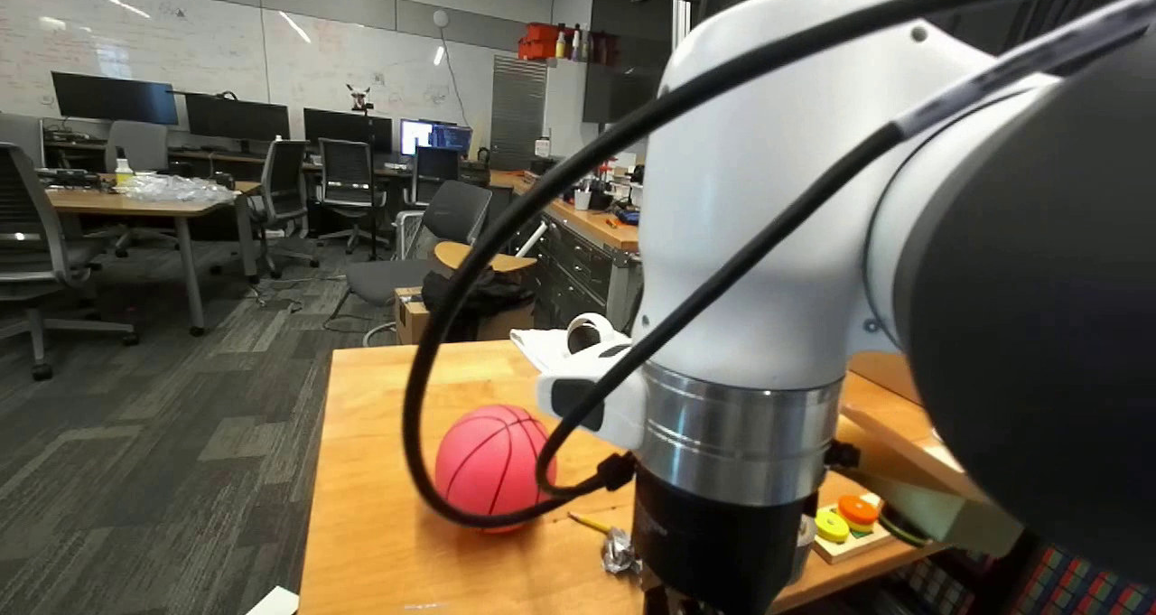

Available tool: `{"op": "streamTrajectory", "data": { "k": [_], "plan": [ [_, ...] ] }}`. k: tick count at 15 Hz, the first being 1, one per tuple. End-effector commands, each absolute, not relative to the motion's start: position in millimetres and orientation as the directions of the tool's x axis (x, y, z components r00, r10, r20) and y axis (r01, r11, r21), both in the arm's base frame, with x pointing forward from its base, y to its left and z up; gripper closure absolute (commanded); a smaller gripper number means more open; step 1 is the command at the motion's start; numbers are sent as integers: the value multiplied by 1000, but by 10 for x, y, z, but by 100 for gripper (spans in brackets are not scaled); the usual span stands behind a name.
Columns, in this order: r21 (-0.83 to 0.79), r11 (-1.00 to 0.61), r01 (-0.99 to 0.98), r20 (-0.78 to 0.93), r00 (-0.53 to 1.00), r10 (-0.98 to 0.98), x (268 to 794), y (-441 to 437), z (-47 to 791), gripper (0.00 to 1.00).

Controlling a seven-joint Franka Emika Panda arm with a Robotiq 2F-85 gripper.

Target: Push the ball to the right

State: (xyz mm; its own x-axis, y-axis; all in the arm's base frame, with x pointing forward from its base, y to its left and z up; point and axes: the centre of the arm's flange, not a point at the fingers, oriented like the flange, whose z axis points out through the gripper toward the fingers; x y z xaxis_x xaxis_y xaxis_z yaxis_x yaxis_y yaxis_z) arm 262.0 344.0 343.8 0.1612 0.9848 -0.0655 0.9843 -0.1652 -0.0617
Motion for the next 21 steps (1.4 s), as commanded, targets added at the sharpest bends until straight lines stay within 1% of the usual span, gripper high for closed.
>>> {"op": "streamTrajectory", "data": {
  "k": [1,5,9,16,21],
  "plan": [
    [-121,23,992,-20,-26,999,2539,3820,3429,0],
    [-129,188,974,11,-188,982,2381,4152,3503,0],
    [-92,270,958,33,-268,963,2456,4403,3611,0],
    [-23,295,955,34,-294,955,3053,4801,3759,0],
    [-16,269,963,69,-268,961,3552,4957,3750,0]
  ]
}}
